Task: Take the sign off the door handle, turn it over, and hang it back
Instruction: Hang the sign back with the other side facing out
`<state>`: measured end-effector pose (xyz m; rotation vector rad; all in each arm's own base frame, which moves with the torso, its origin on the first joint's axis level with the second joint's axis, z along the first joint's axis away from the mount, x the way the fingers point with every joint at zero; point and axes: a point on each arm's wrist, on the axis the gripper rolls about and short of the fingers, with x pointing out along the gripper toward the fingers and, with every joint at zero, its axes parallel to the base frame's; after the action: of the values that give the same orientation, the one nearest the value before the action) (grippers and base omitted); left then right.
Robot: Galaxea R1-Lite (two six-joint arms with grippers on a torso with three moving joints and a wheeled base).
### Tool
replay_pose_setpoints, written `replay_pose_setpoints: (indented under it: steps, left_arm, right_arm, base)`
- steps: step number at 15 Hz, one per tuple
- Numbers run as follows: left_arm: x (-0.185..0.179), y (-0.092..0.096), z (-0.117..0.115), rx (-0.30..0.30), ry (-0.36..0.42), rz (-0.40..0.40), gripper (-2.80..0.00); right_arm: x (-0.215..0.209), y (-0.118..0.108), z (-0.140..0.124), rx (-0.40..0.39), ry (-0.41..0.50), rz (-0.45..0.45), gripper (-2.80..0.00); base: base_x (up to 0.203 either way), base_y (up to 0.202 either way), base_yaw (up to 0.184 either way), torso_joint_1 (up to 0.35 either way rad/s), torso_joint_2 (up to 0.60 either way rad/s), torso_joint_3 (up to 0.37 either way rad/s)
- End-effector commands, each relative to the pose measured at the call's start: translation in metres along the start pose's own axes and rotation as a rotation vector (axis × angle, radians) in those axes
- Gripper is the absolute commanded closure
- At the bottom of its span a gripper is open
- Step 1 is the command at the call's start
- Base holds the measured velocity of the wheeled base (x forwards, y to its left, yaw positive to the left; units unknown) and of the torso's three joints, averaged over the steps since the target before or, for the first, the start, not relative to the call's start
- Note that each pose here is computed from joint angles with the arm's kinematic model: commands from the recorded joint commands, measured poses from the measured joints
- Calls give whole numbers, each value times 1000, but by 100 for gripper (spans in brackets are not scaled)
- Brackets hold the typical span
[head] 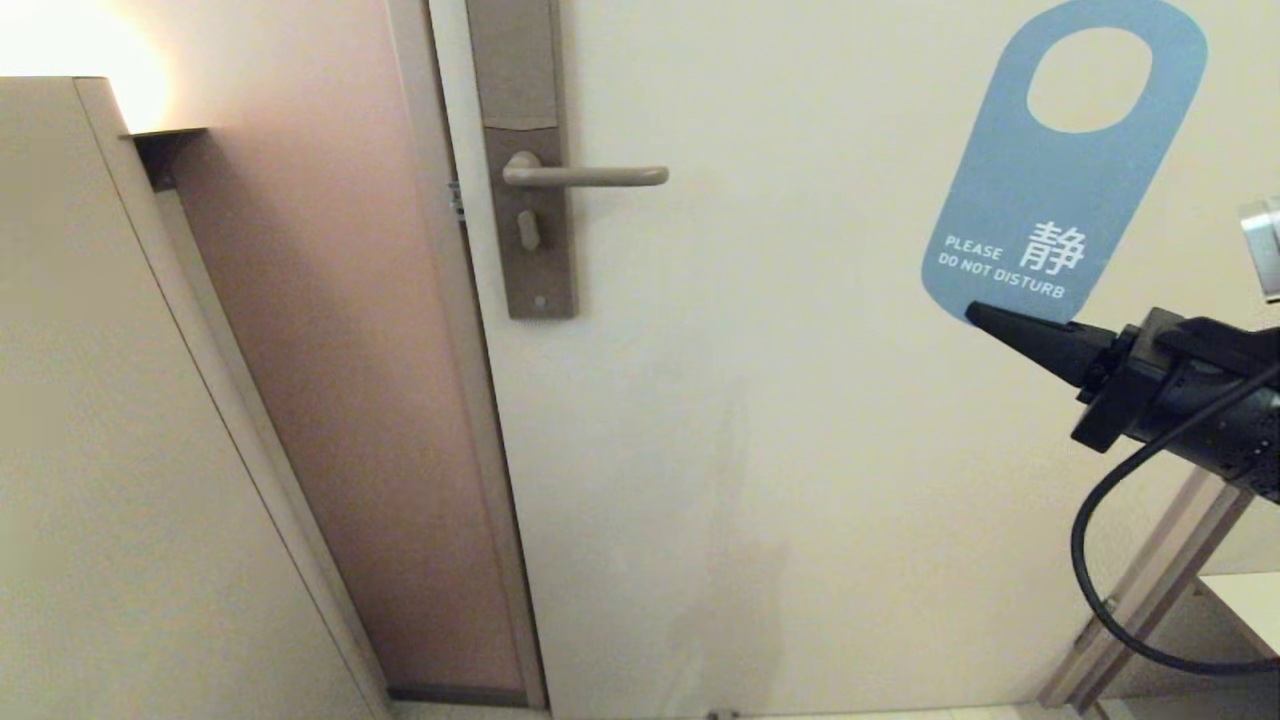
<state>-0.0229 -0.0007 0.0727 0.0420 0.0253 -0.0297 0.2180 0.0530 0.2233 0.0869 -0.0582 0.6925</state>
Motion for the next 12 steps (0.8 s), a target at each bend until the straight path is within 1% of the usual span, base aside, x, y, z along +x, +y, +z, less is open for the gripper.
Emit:
replay_pose_setpoints:
  steps: [1,4,6,8,10,12]
  left_arm:
    - [0,0,0,1,2,0,0]
    - [0,0,0,1,2,0,0]
    - [0,0,0,1,2,0,0]
    - [0,0,0,1,2,0,0]
    - [0,0,0,1,2,0,0]
    - [0,0,0,1,2,0,0]
  right_arm:
    - [17,1,-9,13,24,39,0]
    - [39,7,-27,0,47,104,0]
    - [53,7,-42,-22,62,127,0]
    - [66,5,-55,-45,56,142,0]
    - [78,1,-62,-54,48,147,0]
    - [88,-3,-62,-59,35,147,0]
  base:
    - [0,0,0,0,0,0]
    - [0,0,0,0,0,0]
    - [0,0,0,0,0,0]
    - [0,0,0,0,0,0]
    - [0,0,0,0,0,0]
    - [0,0,0,0,0,0]
